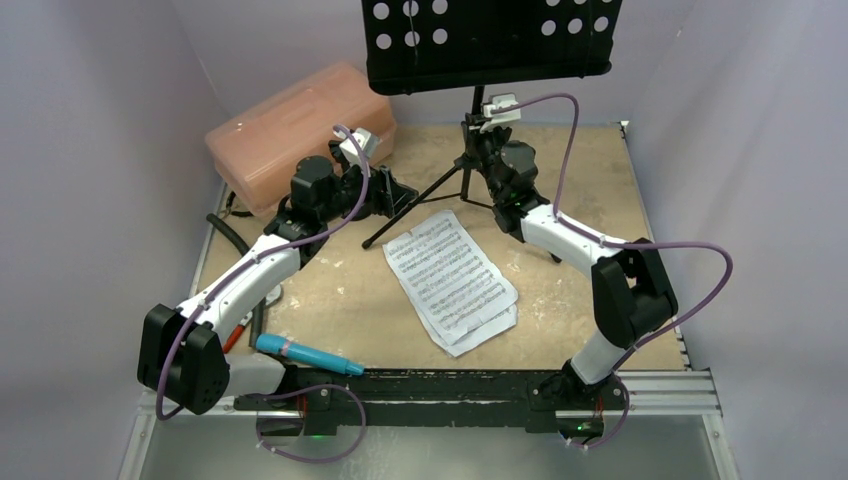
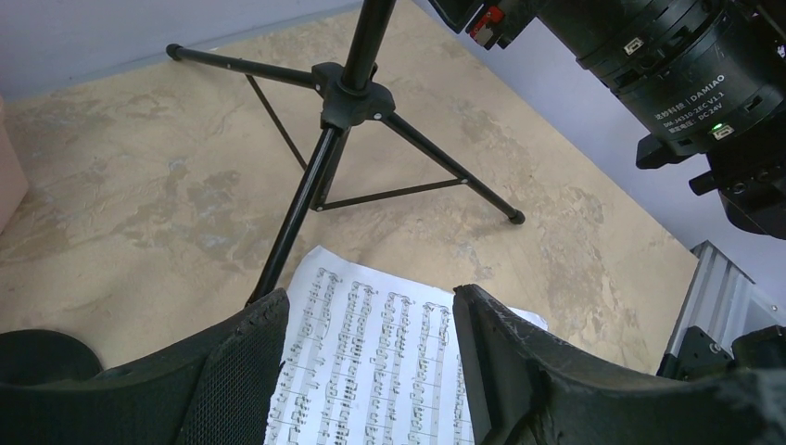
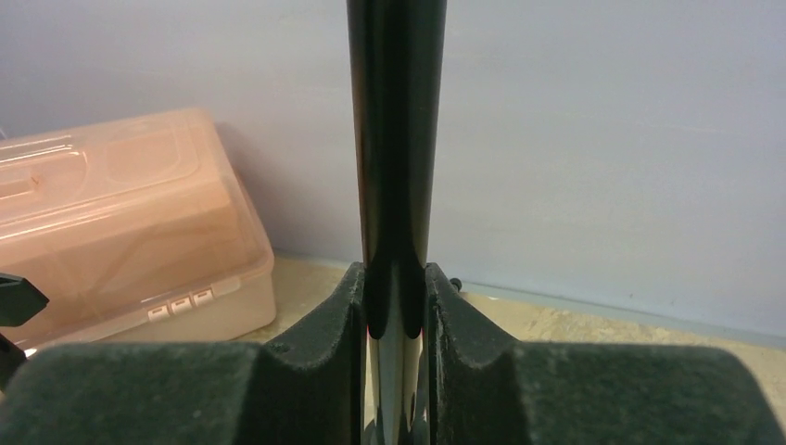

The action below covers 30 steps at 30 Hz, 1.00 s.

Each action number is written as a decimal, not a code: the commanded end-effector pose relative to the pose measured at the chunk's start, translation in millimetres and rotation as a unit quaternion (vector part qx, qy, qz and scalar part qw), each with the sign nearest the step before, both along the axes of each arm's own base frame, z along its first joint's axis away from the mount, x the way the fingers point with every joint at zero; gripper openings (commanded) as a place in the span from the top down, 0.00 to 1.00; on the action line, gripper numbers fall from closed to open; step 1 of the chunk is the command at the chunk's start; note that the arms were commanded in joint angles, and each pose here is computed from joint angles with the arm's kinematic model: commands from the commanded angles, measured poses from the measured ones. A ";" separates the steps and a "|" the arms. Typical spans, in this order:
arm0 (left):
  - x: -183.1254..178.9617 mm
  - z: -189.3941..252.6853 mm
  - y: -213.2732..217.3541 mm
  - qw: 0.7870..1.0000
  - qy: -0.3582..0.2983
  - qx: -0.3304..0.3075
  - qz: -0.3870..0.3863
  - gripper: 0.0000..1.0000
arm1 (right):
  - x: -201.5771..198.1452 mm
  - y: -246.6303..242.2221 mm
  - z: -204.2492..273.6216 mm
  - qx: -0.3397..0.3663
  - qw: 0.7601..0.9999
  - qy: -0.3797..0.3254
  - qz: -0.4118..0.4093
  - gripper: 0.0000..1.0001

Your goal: Set up the instrument practice props

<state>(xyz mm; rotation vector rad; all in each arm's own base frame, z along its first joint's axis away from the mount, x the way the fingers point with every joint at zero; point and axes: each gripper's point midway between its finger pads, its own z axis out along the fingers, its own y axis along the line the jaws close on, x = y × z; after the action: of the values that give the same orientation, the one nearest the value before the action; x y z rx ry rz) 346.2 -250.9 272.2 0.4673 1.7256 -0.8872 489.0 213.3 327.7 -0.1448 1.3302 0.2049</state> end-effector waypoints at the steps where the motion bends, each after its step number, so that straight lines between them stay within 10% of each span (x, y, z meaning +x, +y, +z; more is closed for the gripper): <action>1: -2.6 -7.0 -3.0 1.000 0.005 0.001 -0.007 0.36 | -12.1 -10.3 49.7 0.040 0.997 -0.059 -0.008 1.00; 30: -7.4 -14.7 -0.8 1.000 0.028 -0.012 0.002 0.37 | -66.5 -13.9 71.5 0.066 0.996 -0.061 -0.005 1.00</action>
<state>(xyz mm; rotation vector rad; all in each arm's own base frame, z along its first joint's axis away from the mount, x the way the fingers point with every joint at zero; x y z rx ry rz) 340.7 -249.4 244.9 0.4356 1.8067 -0.9071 445.3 207.0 328.1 -0.1535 1.3847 0.2056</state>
